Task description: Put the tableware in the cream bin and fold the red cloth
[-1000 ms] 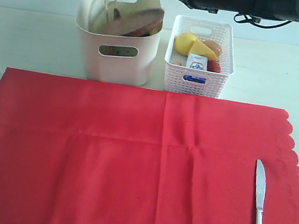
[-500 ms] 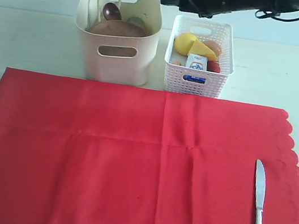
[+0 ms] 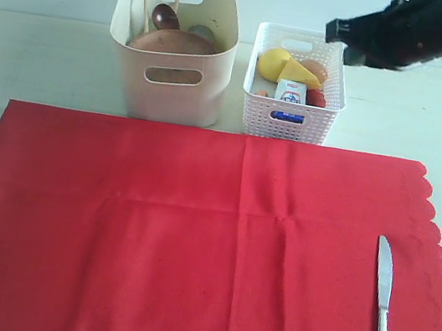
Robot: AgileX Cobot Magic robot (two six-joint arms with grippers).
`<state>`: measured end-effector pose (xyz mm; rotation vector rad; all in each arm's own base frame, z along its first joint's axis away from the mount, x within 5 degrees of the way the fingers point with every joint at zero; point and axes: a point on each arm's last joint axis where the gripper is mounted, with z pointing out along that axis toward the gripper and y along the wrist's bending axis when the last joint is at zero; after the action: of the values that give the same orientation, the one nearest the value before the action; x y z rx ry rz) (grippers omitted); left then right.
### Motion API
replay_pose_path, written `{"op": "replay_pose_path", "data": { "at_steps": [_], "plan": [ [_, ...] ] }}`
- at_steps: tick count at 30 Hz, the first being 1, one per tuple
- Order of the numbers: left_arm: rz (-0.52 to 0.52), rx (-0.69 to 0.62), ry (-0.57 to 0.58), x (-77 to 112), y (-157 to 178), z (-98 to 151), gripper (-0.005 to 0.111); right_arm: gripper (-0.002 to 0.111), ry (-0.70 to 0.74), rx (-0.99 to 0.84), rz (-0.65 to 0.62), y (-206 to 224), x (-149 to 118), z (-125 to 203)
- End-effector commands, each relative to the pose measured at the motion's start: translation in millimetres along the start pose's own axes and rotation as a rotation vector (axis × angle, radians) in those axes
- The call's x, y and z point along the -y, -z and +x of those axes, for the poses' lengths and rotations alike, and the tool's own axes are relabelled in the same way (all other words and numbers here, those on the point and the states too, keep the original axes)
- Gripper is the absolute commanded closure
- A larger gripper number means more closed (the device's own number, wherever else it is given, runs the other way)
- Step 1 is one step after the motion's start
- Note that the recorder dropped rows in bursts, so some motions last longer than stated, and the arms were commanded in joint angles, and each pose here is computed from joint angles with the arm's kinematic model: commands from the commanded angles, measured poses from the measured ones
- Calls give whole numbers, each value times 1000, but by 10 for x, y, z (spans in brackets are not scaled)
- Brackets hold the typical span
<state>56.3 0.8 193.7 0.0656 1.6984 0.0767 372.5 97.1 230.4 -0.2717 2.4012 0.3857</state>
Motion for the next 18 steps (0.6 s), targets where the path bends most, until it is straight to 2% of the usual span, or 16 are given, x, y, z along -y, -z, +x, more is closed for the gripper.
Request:
{"op": "replay_pose_path", "data": {
  "at_steps": [1, 5, 10, 14, 16, 18],
  "plan": [
    [-3, 14, 2, -2, 5, -11, 107, 108, -12, 62, 86, 301, 29, 452],
    [-3, 14, 2, -2, 5, -11, 107, 108, -29, 26, 118, 503, 45, 945],
    [-3, 14, 2, -2, 5, -11, 107, 108, -20, -70, 91, 694, -41, 1489],
    [-3, 14, 2, -2, 5, -11, 107, 107, 24, -100, 64, 749, -153, 1748],
    [-3, 14, 2, -2, 5, -11, 107, 102, 10, -121, 65, 743, -160, 1842],
    [-3, 14, 2, -2, 5, -11, 107, 92, -2, -151, 70, 725, -145, 1926]
  ]
}}
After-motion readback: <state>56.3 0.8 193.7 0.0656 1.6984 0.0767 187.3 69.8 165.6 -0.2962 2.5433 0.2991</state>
